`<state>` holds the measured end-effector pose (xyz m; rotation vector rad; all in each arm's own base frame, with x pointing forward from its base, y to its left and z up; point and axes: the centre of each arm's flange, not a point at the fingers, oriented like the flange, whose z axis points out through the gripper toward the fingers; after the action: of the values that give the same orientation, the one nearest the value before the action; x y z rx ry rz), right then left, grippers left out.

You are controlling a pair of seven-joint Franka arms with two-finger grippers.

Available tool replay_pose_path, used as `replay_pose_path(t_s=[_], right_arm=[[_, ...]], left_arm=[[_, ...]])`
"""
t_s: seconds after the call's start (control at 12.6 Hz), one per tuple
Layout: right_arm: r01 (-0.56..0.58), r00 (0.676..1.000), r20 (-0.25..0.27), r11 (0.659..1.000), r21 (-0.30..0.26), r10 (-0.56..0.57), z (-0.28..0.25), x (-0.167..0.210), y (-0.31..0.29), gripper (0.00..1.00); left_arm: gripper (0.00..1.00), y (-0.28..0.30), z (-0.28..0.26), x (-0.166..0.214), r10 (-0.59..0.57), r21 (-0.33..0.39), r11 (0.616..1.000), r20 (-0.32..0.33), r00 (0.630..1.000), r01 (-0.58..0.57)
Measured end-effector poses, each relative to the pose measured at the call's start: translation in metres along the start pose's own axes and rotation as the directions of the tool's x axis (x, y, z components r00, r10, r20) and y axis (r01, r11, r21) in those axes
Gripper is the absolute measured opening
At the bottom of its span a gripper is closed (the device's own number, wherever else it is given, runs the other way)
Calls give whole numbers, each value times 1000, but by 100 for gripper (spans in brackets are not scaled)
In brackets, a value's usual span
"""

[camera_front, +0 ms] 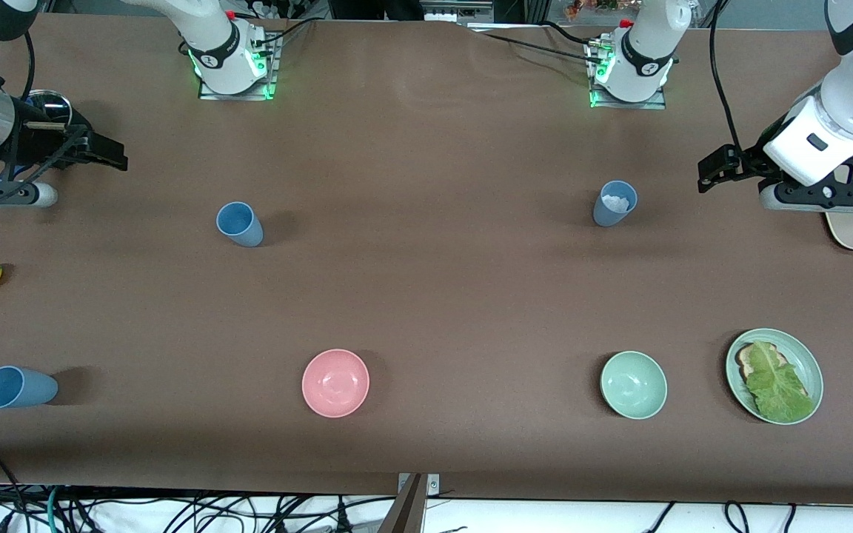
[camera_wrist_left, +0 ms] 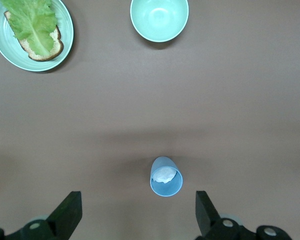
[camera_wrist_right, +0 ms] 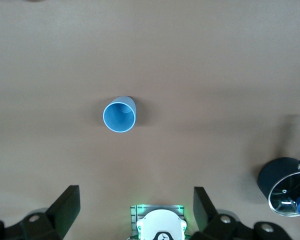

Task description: Stack blue cups with both arms

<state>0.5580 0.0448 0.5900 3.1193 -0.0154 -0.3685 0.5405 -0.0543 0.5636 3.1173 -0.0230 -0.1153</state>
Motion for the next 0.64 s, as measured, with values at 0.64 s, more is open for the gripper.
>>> replay_pose_path(t_s=[0.64], right_arm=[[1,1000,-5,1000,0,-1,0,1,-1,100]], left_arm=[[100,0,0,0,0,0,1000,1,1000,0]])
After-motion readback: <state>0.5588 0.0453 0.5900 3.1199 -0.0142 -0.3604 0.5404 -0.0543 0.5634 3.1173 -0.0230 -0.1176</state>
